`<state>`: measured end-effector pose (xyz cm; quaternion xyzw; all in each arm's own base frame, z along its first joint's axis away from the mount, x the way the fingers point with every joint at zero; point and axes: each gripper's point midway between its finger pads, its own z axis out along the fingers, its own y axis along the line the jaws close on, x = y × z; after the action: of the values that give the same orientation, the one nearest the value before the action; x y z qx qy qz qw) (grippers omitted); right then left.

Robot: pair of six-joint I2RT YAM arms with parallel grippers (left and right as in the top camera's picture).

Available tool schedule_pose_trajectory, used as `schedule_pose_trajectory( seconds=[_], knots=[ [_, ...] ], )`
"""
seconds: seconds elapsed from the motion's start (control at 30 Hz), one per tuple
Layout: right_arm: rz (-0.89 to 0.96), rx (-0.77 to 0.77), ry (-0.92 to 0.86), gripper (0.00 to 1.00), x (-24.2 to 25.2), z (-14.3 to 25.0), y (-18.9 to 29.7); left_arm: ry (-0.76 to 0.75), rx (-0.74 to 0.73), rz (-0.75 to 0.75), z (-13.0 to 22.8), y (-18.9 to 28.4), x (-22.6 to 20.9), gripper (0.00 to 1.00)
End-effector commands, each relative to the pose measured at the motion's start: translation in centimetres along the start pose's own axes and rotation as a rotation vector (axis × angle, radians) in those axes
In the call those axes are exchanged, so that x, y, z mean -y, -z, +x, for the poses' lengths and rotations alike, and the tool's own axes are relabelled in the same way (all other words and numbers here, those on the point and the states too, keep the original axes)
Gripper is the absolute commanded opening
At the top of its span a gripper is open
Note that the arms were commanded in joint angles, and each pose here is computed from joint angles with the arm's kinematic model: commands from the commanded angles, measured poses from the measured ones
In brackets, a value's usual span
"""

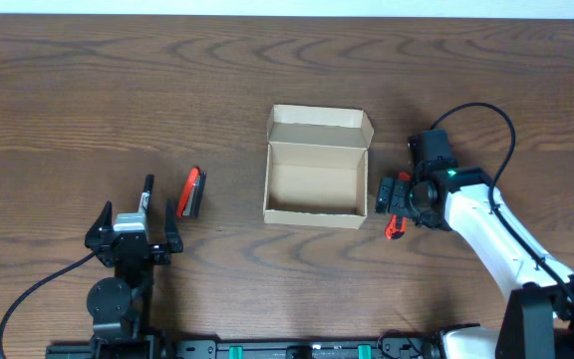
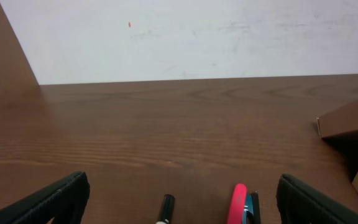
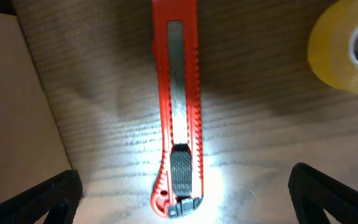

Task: Pack container
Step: 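Move the right gripper down over the orange box cutter, then close the right gripper on the orange box cutter and lift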

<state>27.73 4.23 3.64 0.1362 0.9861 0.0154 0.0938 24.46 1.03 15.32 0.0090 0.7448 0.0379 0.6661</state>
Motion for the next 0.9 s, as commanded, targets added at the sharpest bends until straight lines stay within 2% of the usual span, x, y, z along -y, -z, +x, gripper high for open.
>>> schedule_pose_trajectory(
  seconds=[0.0,0.27,0.87],
  knots=[
    [0.030,-0.034,0.024,0.99,0.2,0.5,-1.4,0.000,-0.050,0.032,1.7,-0.1,0.6,0.95],
    [0.043,-0.078,0.011,0.99,0.3,1.0,-3.0,0.000,-0.050,0.032,1.7,-0.1,0.6,0.95],
    [0.042,-0.072,-0.036,0.99,0.3,1.0,-3.2,0.000,-0.050,0.032,1.7,-0.1,0.6,0.95]
  ],
)
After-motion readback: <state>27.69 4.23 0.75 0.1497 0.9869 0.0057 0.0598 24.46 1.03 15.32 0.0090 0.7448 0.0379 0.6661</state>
